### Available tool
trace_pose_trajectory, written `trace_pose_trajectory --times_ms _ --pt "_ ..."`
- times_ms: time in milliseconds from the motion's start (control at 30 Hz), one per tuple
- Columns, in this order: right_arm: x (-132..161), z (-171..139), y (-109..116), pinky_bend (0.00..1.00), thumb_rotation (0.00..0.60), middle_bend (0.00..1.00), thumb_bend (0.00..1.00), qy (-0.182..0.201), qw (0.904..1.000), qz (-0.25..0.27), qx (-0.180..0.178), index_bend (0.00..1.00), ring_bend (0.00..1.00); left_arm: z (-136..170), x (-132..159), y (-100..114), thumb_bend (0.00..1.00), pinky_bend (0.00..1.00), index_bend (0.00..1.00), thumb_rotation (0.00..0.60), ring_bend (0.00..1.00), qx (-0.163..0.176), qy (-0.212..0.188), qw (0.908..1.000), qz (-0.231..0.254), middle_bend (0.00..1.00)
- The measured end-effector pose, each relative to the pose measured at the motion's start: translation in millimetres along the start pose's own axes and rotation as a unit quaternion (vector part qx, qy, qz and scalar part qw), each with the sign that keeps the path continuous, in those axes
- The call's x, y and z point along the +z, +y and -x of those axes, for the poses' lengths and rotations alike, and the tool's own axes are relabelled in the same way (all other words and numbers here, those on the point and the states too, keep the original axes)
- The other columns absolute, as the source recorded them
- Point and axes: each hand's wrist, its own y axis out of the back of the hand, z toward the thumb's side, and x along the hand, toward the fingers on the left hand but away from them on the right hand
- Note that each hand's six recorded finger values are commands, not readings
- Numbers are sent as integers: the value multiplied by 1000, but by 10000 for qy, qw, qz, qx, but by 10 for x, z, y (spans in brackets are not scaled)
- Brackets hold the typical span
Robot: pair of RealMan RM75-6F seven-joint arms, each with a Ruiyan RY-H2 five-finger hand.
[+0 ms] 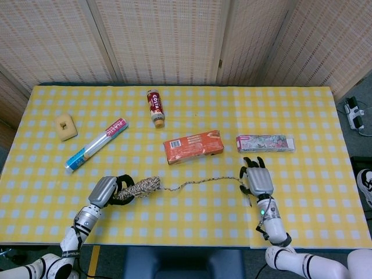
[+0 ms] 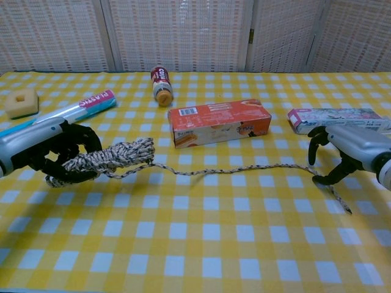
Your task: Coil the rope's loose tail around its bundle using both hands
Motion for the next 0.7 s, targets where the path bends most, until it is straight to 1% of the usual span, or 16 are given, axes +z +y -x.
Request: trace_pose_trajectory --times_ms 267,467,700 --pt "-45 10 -33 20 600 161 343 -47 10000 -11 46 540 201 2 -21 -2 597 813 756 600 734 -2 33 10000 9 753" --pt "-45 17 -49 20 600 164 400 -40 10000 12 76 558 202 3 -38 -3 597 813 756 600 734 9 56 10000 23 753" --pt "-71 33 -61 19 600 164 412 -82 9999 20 115 558 201 5 -55 6 596 813 756 600 734 23 76 10000 31 753"
